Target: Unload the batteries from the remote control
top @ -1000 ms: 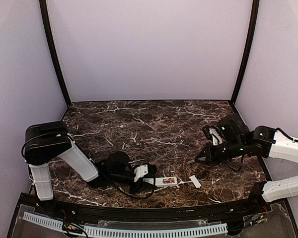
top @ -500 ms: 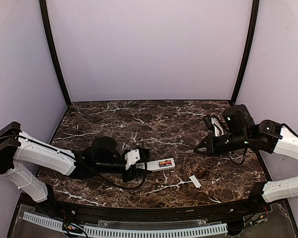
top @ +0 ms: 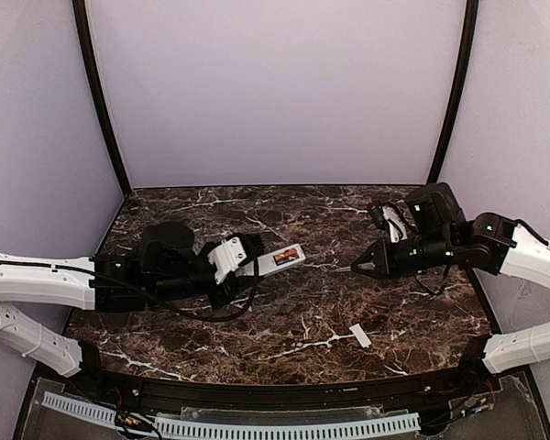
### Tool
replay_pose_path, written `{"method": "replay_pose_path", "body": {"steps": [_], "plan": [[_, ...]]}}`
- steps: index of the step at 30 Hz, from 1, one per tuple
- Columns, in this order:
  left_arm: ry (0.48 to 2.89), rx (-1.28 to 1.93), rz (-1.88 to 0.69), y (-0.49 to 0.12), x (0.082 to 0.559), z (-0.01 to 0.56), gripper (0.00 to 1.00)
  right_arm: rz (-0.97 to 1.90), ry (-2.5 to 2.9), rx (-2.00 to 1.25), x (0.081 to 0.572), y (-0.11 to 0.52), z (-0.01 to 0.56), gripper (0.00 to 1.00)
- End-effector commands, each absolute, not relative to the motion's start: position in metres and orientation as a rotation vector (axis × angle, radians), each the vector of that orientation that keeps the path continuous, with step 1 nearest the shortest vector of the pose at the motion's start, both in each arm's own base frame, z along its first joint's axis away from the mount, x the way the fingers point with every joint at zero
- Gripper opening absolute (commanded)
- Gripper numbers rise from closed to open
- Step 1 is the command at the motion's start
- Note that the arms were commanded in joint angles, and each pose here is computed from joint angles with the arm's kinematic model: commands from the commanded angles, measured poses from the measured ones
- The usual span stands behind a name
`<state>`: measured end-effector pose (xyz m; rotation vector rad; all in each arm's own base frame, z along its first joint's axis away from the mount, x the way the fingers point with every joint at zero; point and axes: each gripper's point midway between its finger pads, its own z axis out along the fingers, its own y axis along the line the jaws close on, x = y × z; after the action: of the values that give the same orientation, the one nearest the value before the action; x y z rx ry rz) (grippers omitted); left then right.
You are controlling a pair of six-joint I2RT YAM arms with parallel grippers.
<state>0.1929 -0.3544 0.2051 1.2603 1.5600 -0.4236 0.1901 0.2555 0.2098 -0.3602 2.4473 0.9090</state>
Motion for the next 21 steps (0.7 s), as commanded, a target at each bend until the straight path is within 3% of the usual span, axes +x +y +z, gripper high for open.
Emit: {"method": "replay_pose_path", "body": {"steps": [1, 7, 21], "plan": [[1.582, 1.247, -0.160, -0.325, 0.214, 0.223, 0.00, 0.936, 2.354, -0.402, 0.202, 0.263, 0.233, 0.00], [1.452, 1.406, -0.018, -0.323, 0.215, 0.214, 0.00, 0.951, 2.338, -0.429, 0.205, 0.268, 0.241, 0.00], [1.209, 1.427, -0.106, -0.338, 0.206, 0.200, 0.00, 1.106, 2.318, -0.556, 0.196, 0.293, 0.251, 0.00]]}}
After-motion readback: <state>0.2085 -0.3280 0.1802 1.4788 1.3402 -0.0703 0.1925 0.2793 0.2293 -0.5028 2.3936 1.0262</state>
